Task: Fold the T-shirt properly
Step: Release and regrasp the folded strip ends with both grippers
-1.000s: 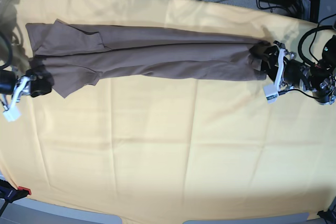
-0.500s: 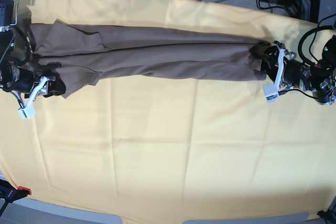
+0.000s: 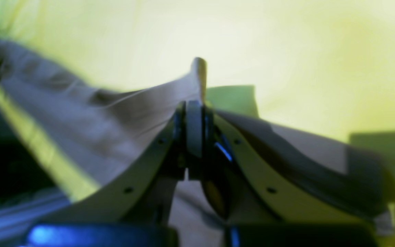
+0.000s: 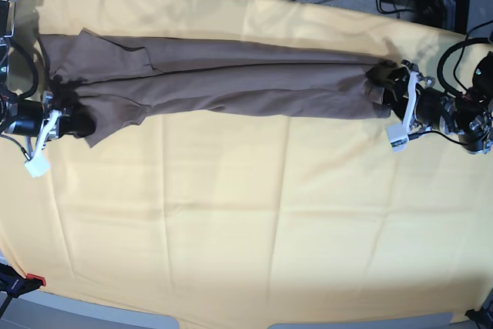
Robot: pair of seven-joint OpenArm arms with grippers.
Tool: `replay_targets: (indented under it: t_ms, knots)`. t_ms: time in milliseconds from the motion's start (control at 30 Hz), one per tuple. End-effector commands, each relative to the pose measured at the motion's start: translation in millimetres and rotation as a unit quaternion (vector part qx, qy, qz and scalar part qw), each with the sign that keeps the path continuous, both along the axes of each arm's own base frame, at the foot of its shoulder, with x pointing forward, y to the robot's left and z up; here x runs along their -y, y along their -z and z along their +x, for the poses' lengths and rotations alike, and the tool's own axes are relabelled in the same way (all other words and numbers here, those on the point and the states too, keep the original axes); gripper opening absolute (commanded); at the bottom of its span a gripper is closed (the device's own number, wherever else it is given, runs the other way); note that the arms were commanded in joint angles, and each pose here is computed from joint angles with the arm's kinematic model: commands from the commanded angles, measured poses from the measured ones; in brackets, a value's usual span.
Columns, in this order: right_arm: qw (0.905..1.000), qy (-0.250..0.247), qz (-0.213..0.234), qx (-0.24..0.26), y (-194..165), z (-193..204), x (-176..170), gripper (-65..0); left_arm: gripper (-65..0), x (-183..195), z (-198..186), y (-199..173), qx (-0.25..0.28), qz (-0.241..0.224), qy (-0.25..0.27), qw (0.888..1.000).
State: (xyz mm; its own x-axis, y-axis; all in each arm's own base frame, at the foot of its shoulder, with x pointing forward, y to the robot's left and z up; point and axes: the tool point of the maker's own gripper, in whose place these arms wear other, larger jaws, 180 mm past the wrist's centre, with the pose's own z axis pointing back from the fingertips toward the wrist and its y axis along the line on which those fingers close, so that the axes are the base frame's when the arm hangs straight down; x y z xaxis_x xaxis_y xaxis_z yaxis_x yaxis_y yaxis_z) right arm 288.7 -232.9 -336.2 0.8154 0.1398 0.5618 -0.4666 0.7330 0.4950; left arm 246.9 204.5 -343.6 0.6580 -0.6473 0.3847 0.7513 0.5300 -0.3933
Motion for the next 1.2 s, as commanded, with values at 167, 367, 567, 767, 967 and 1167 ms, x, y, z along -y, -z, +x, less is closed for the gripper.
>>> replay_targets:
  t_ms: [167,367,567,767,967,1167]
  knots:
    - [0.9974,-0.067,-0.016,0.022,-16,-27,-22,-65.0,-35.1,-6,9,-11,0.019,0.002,-0.004,1.000]
    - [0.9916,-0.114,-0.061,-0.004,-14,-55,-18,-65.0,-35.1,-6,9,-11,0.019,0.002,-0.004,1.000]
    - [0.9829,-0.126,-0.129,-0.036,-1,-65,7,-65.0,-35.1,-5,9,-12,0.019,0.000,-0.004,1.000]
    - [0.9774,-0.129,-0.158,-0.056,1,-76,24,-65.0,-35.1,-6,9,-12,0.019,0.000,-0.004,1.000]
    - [0.9695,-0.132,-0.191,-0.079,14,-88,36,-62.2,-35.1,-6,19,-20,0.034,0.000,-0.005,0.999]
    - [0.9708,-0.136,-0.185,-0.068,-3,-83,40,-34.4,-35.1,-11,44,-43,0.073,0.005,-0.008,0.997]
